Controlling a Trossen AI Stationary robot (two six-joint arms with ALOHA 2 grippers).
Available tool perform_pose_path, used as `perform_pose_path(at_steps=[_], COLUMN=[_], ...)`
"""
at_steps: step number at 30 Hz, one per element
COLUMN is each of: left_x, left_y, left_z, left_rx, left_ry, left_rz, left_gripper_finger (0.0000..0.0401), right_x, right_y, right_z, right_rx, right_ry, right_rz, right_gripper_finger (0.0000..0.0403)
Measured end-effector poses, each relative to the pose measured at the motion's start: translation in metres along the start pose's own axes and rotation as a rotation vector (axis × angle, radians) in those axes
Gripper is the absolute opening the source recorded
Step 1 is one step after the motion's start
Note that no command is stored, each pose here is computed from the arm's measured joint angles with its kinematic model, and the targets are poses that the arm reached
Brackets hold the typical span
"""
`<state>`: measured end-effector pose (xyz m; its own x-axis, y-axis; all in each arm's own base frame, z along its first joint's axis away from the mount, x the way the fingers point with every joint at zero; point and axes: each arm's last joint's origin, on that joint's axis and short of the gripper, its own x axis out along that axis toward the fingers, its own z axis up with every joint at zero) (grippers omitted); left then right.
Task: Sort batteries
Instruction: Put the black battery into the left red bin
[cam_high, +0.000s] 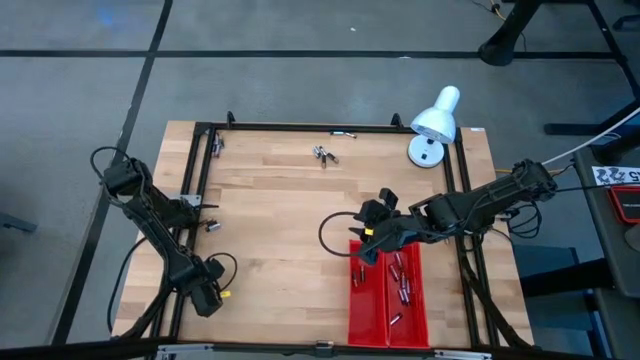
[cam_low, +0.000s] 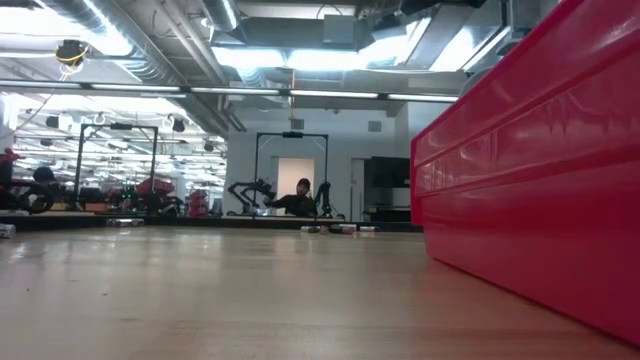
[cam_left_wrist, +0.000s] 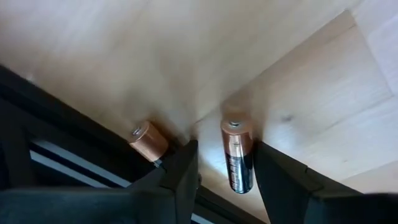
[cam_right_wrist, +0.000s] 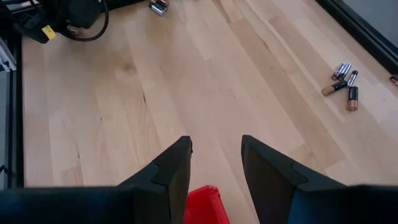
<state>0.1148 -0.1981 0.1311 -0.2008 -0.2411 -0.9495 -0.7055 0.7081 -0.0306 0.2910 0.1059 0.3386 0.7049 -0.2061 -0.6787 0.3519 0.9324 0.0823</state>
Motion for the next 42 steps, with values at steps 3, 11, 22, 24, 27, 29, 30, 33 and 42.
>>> perform_pose_path(at_steps=[3, 11, 22, 24, 27, 29, 30, 33, 42], left_x=[0.004, 0.009, 0.006, 0.005, 0.004, 0.003, 0.002, 0.001, 0.0], left_y=[0.004, 0.007, 0.004, 0.003, 0.002, 0.001, 0.001, 0.001, 0.001], left_z=[0.003, 0.005, 0.018, 0.022, 0.027, 0.031, 0.032, 0.036, 0.038], left_rx=[0.008, 0.032, 0.037, 0.043, 0.06, 0.068, 0.071, 0.079, 0.109], left_ry=[0.003, 0.011, 0.026, 0.032, 0.037, 0.036, 0.035, 0.033, 0.026], left_rz=[0.001, -0.016, -0.033, -0.038, -0.047, -0.053, -0.055, -0.061, -0.064], left_gripper_finger=[0.0121, 0.0078, 0.0045, 0.0046, 0.0051, 0.0052, 0.0052, 0.0046, 0.0071], right_x=[0.0, 0.0, 0.0, 0.0, 0.0, 0.0, 0.0, 0.0, 0.0], right_y=[0.0, 0.0, -0.001, -0.001, -0.001, -0.001, -0.001, 0.0, 0.0], right_z=[0.0, 0.0, 0.001, 0.001, 0.001, 0.001, 0.001, 0.0, 0.0], right_rx=[-0.007, -0.015, -0.018, -0.017, -0.017, -0.015, -0.015, -0.014, -0.014], right_ry=[0.0, -0.002, -0.022, -0.021, -0.017, -0.016, -0.015, -0.011, -0.005], right_rz=[0.0, -0.003, -0.031, -0.03, -0.023, -0.022, -0.022, -0.014, -0.006], right_gripper_finger=[0.0143, 0.0143, 0.0143, 0.0143, 0.0143, 0.0143, 0.0143, 0.0143, 0.0143])
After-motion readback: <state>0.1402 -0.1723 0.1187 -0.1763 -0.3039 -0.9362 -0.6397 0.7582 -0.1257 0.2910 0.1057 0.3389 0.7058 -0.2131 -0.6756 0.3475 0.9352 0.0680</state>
